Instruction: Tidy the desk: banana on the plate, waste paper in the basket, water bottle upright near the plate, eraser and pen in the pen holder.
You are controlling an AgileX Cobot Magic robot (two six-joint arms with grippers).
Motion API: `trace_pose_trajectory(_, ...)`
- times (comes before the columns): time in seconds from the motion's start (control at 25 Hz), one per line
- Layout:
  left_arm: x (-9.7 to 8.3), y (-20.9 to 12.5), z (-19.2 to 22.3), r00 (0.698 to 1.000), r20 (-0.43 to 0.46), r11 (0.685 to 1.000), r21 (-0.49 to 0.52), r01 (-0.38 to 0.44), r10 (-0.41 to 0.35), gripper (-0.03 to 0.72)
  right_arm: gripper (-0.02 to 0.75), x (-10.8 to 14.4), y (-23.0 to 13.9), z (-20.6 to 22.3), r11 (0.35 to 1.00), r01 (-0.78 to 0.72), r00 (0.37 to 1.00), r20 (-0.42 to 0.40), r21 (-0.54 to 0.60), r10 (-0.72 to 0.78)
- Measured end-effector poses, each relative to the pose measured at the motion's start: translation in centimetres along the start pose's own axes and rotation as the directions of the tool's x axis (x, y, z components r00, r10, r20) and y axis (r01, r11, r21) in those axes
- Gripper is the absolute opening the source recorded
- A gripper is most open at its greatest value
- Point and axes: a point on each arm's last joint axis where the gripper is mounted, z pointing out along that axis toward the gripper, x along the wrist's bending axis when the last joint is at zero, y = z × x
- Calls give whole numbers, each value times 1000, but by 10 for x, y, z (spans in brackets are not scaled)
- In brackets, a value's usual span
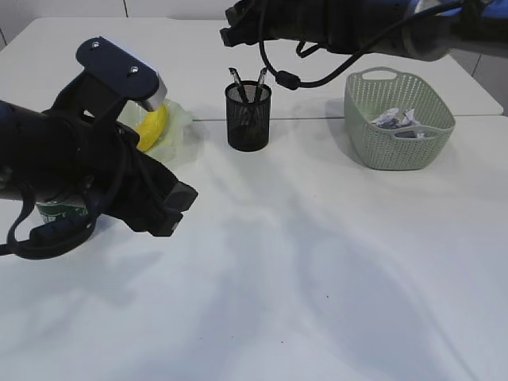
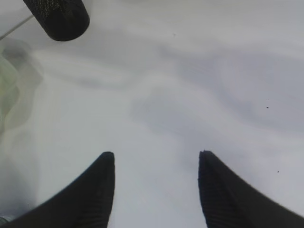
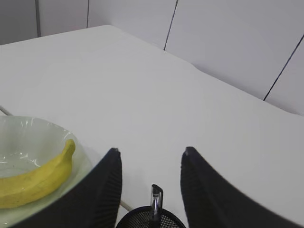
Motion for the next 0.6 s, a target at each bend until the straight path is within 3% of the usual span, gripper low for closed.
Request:
trace_pose_trajectory(0.16, 0, 0, 0, 1000, 0, 1000, 0, 0, 0, 404, 312, 2, 3, -14, 1000, -2, 1000, -17, 16, 2)
trace_pose_trajectory(0.6, 1, 1, -9, 1000, -7, 1000, -1, 2, -2, 404, 312, 21, 17, -65, 996, 87, 975, -204, 6, -84)
